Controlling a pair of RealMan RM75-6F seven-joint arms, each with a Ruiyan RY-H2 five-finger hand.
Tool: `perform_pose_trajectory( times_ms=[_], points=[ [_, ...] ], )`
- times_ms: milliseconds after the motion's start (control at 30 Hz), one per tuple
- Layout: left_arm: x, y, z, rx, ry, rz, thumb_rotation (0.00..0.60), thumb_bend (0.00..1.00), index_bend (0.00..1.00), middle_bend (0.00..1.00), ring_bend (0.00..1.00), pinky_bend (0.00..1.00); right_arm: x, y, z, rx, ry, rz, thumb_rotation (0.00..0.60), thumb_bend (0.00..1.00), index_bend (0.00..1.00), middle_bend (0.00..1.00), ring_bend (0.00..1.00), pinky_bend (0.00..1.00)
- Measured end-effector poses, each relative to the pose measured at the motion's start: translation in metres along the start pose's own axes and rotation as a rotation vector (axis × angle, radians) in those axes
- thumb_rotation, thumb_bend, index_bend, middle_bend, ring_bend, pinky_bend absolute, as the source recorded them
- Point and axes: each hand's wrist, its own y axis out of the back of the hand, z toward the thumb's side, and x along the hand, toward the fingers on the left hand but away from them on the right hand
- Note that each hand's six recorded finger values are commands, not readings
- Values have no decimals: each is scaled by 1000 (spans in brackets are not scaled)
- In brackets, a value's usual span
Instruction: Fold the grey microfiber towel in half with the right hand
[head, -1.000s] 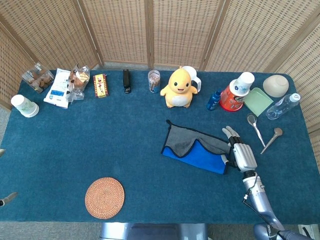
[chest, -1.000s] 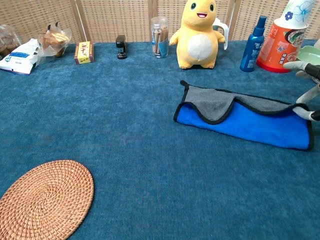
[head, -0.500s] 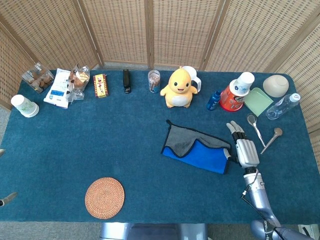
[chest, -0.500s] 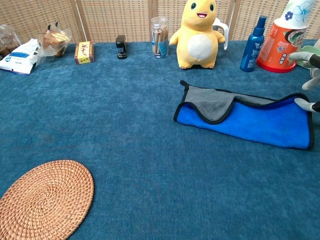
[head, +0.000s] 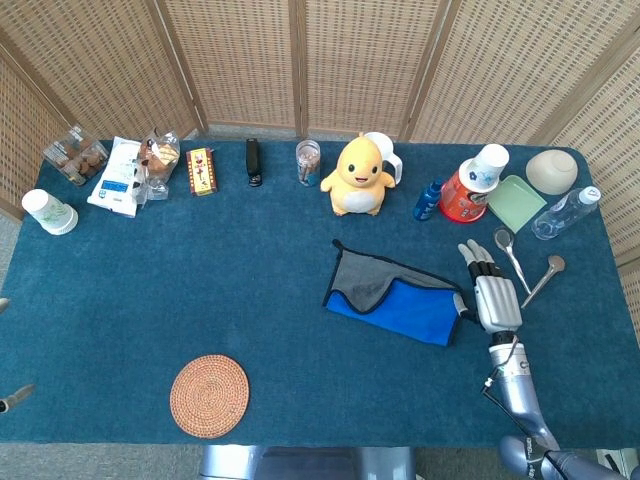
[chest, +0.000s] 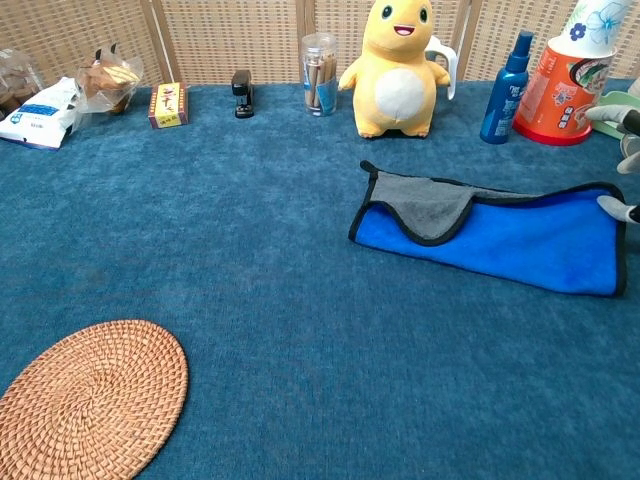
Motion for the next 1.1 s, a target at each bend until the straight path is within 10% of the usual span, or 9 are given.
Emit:
perform_pose_trajectory(
  times_ms=[133,333,1100],
  points=[
    [0,0,0,-2,-1,0,600,134,0,0,0,0,2,0,1,15,-1,8,600,319,0,0,0,263],
    [0,0,0,-1,0,0,600,134,0,0,0,0,4,1,5,40,6,17,600,12,0,0,0,252],
    [1,-2,1,2,-2,-10,600,133,0,0,0,0,8,-4,69,-75,158,97,600,0,153,0,0,246]
  ],
)
